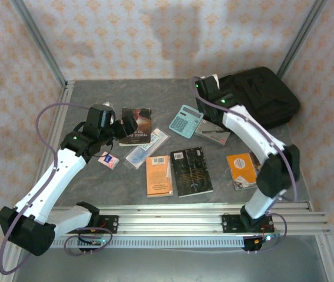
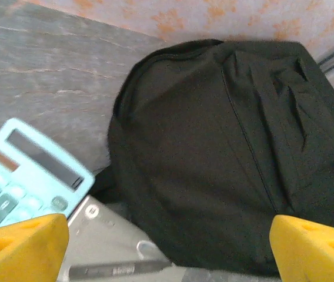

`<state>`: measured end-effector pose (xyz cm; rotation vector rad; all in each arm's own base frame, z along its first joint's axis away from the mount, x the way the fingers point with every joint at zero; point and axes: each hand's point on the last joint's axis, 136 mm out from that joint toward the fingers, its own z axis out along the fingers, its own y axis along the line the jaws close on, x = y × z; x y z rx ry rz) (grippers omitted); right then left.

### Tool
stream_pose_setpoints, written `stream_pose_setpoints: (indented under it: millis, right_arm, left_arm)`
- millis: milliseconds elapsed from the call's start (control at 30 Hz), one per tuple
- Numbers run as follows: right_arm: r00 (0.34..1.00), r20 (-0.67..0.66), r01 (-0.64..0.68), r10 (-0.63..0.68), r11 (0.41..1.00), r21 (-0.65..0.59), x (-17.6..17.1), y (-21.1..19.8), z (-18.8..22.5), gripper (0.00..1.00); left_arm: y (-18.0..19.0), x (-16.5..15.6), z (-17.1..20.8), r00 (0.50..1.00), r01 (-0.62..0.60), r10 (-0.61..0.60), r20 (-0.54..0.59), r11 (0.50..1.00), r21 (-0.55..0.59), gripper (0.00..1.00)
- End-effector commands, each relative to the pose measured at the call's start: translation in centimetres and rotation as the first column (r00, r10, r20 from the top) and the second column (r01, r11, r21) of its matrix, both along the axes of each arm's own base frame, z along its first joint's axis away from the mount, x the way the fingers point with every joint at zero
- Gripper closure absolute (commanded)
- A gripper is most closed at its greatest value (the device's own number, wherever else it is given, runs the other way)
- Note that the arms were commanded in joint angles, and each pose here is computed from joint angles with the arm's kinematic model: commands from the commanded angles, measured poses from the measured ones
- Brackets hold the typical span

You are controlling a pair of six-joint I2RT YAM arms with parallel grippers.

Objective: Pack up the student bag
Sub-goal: Move the card holder to the top-right of the table.

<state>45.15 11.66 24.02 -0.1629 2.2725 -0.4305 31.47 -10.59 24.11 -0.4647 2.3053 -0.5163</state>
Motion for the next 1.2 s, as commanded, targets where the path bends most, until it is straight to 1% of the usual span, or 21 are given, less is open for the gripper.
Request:
stream_pose_setpoints:
  millis: [0, 67, 200, 267, 433, 500, 567, 667, 800, 933, 1000, 1100, 1167]
  right_arm:
    - [0.998, -0.046, 0.035, -0.037, 0.999, -0.035, 2.9, -0.5, -2.0, 0.12]
    - [0.995, -0.099, 0.019, -0.023, 0.999, -0.036, 4.5, 0.2, -3.8, 0.15]
    - [0.983, -0.181, 0.017, -0.019, 1.000, -0.015, 6.7, 0.5, -7.0, 0.29]
    - [0.979, -0.202, 0.016, -0.018, 1.000, -0.008, 7.4, 0.7, -8.3, 0.37]
    - [0.967, -0.252, 0.020, -0.026, 1.000, -0.023, 8.1, 0.7, -10.9, 0.73]
    - [0.968, -0.247, 0.031, -0.040, 0.999, -0.038, 8.2, 0.2, -11.0, 0.88]
    - [0.971, -0.234, 0.041, -0.050, 0.998, -0.042, 8.2, -0.3, -10.5, 0.99]
    - [0.981, -0.181, 0.062, -0.068, 0.997, -0.042, 8.0, -1.3, -8.4, 1.00]
    - [0.997, -0.061, 0.054, -0.055, 0.998, -0.017, 7.2, -1.8, -3.3, 1.00]
    - [0.998, 0.055, -0.028, 0.024, 0.997, 0.069, 5.1, -0.9, 1.8, 1.00]
    - [0.994, 0.108, -0.033, 0.025, 0.997, 0.069, 3.8, -0.9, 4.1, 1.00]
    - [0.991, 0.091, -0.104, 0.095, 0.988, 0.113, 0.9, 0.4, 5.6, 1.00]
    - [0.992, 0.074, -0.112, 0.104, 0.986, 0.120, -1.0, 1.0, 6.1, 1.00]
  left_arm:
    - [-0.1, -0.3, 1.5, 0.999, 0.019, -0.019, 0.040, 1.000, 0.006, 0.11]
    - [-0.1, -0.3, 1.7, 0.999, 0.021, -0.022, 0.044, 1.000, 0.009, 0.11]
    - [-0.1, -0.4, 1.7, 0.999, 0.022, -0.023, 0.047, 1.000, 0.006, 0.10]
    - [-0.1, -0.3, 1.8, 0.999, 0.025, -0.025, 0.048, 1.000, 0.002, 0.10]
    - [-0.3, -0.2, 1.7, 0.999, 0.028, -0.028, 0.039, 1.000, -0.004, 0.10]
    - [-0.3, -0.2, 1.7, 0.999, 0.026, -0.026, 0.040, 1.000, -0.008, 0.10]
    - [-0.2, -0.1, 1.6, 0.999, 0.022, -0.022, 0.036, 1.000, -0.007, 0.10]
    - [-0.2, -0.1, 1.6, 0.999, 0.020, -0.020, 0.034, 1.000, -0.008, 0.10]
    - [0.1, 0.0, 1.4, 0.999, 0.010, -0.010, 0.032, 1.000, -0.010, 0.11]
    - [0.2, 0.0, 1.4, 0.999, 0.004, -0.003, 0.032, 1.000, -0.010, 0.11]
    - [0.2, 0.0, 1.4, 0.999, 0.001, -0.001, 0.033, 1.000, -0.011, 0.10]
    - [0.3, 0.0, 1.5, 0.999, 0.000, 0.000, 0.035, 1.000, -0.011, 0.10]
    - [0.3, -0.1, 1.5, 0.999, 0.001, -0.001, 0.036, 1.000, -0.009, 0.10]
